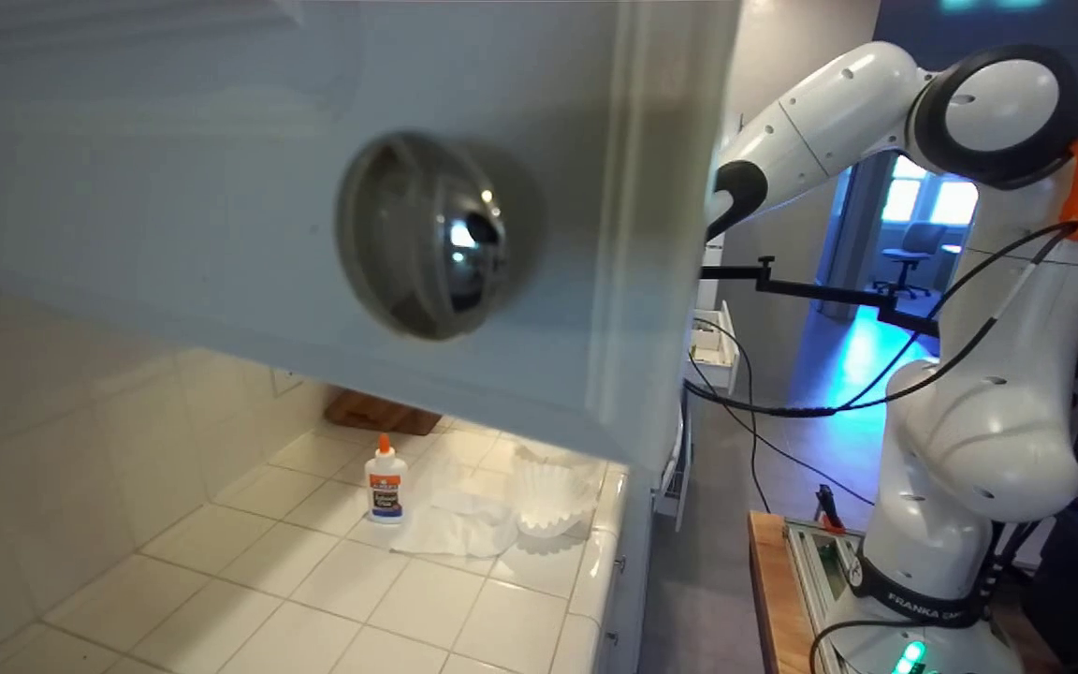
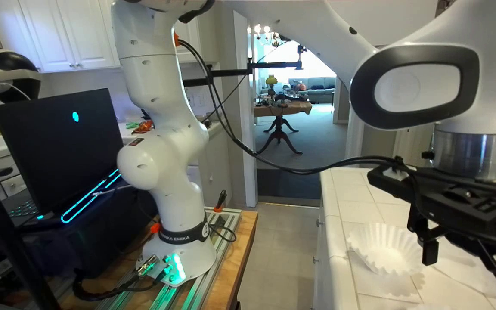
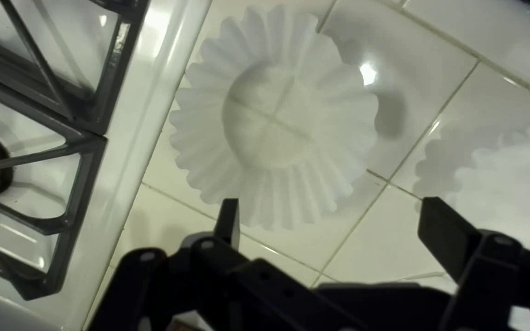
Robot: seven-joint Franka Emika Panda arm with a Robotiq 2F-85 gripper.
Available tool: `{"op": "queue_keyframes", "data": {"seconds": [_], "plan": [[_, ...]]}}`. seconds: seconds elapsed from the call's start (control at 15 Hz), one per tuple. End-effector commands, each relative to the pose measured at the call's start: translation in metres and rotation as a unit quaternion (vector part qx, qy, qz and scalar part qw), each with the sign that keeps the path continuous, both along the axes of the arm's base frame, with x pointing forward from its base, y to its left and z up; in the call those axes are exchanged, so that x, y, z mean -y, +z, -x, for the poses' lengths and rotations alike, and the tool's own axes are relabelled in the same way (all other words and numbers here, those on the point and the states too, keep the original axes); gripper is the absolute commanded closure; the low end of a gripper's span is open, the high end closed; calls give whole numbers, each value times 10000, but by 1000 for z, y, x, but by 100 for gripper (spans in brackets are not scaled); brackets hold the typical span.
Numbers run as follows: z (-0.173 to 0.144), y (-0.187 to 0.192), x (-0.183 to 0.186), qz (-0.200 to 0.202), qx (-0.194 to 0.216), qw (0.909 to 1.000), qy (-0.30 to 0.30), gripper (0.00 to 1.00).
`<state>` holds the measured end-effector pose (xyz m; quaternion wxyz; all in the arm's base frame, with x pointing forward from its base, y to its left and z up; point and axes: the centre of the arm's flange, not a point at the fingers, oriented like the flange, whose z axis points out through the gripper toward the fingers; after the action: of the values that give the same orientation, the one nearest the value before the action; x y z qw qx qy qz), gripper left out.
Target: Stack the coffee filter on the right onto the on the left
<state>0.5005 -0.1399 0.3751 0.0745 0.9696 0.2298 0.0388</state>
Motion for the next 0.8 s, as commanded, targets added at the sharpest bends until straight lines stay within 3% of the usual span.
{"op": "queue_keyframes", "data": {"seconds": [0.0, 0.27, 0.4, 0.73], "plan": [[-3, -7, 2, -54, -47, 10000, -64, 0], [-9, -11, 4, -86, -62, 9999, -118, 0], [-9, -12, 10, 172, -121, 9982, -570, 0], [-11, -35, 1, 160, -425, 9931, -1081, 0]]}}
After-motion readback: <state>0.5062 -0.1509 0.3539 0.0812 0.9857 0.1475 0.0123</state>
